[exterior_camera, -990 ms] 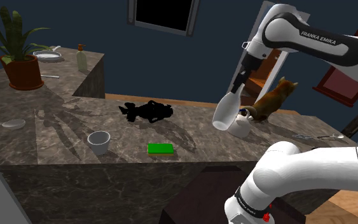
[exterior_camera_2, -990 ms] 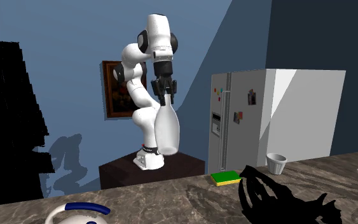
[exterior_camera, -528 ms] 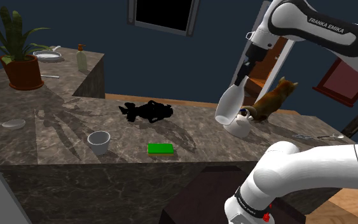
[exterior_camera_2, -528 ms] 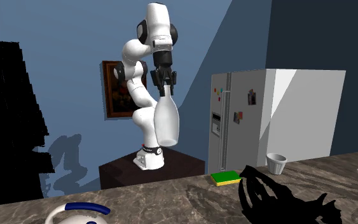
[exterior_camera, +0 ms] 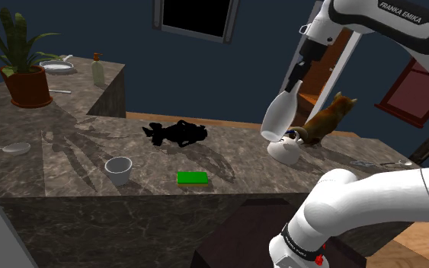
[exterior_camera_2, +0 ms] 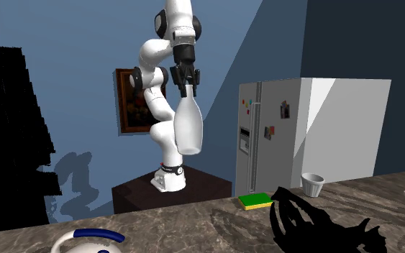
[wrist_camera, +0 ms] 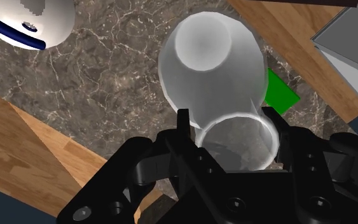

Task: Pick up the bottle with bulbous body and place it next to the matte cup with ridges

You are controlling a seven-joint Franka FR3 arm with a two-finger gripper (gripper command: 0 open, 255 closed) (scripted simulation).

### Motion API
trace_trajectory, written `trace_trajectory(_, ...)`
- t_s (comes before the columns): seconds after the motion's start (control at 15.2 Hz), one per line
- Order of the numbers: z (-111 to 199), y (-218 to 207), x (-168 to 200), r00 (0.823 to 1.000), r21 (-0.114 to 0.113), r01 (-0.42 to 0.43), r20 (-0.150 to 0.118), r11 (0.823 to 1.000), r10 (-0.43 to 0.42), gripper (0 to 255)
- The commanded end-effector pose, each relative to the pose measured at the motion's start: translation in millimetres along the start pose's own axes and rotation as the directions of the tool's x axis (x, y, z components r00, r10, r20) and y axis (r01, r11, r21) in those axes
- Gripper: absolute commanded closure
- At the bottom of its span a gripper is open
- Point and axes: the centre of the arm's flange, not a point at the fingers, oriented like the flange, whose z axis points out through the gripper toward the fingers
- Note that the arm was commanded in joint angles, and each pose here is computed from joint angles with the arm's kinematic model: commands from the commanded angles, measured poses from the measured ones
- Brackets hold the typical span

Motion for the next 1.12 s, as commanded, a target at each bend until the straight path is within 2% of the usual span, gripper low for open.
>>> trace_trajectory(0.0, -12, 0, 1, 1.000, 0.000, 0.000, 0.000, 1.000, 0.000, 255)
trace_trajectory(0.53, -51, 0, 6, 1.000, 0.000, 0.000, 0.000, 1.000, 0.000, 255)
trace_trajectory(1.06, -10, -53, 88, 1.000, 0.000, 0.000, 0.000, 1.000, 0.000, 255)
